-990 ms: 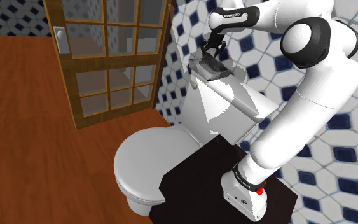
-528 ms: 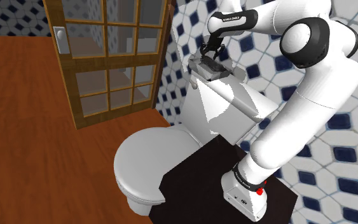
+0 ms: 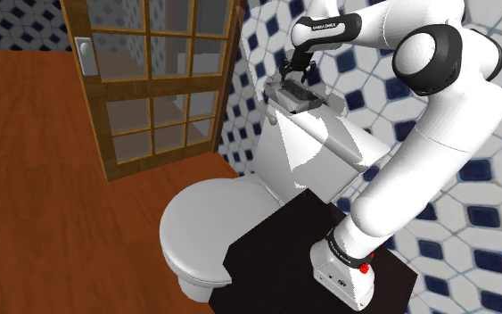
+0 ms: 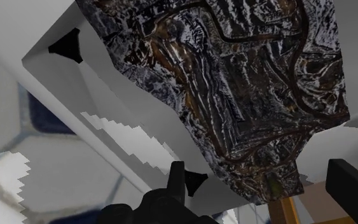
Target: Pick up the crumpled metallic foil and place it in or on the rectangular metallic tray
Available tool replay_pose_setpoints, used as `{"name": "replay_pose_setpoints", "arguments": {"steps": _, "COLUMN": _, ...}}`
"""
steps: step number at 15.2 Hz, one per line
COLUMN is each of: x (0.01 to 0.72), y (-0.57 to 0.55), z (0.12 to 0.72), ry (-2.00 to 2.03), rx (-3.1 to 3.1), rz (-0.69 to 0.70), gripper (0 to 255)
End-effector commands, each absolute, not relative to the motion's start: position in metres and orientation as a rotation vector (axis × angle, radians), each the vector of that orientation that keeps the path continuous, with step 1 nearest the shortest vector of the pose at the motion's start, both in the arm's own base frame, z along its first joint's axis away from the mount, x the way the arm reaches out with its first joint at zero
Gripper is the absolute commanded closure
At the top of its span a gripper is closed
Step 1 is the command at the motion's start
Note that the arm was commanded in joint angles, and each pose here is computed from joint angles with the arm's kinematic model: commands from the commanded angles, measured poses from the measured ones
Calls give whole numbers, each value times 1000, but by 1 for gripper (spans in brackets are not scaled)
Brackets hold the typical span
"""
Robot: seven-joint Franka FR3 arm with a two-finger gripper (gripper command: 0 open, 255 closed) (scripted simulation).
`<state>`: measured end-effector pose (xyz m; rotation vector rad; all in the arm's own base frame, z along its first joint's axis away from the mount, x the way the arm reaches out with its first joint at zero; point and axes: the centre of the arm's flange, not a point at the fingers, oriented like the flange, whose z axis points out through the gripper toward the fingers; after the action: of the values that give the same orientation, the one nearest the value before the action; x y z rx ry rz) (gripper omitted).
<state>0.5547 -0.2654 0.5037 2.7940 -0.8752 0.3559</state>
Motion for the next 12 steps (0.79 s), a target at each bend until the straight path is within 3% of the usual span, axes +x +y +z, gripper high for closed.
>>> {"name": "replay_pose_setpoints", "arguments": {"steps": 1, "x": 552, "y": -262, "z": 516, "ry": -875, "rx": 2794, "rz": 356, "gripper": 0}}
{"name": "replay_pose_setpoints", "arguments": {"steps": 4, "x": 546, "y": -253, "z": 551, "ry": -875, "rx": 2794, "rz": 356, "gripper": 0}}
{"name": "replay_pose_setpoints", "arguments": {"steps": 12, "x": 546, "y": -253, "z": 551, "ry": -875, "rx": 2794, "rz": 356, "gripper": 0}}
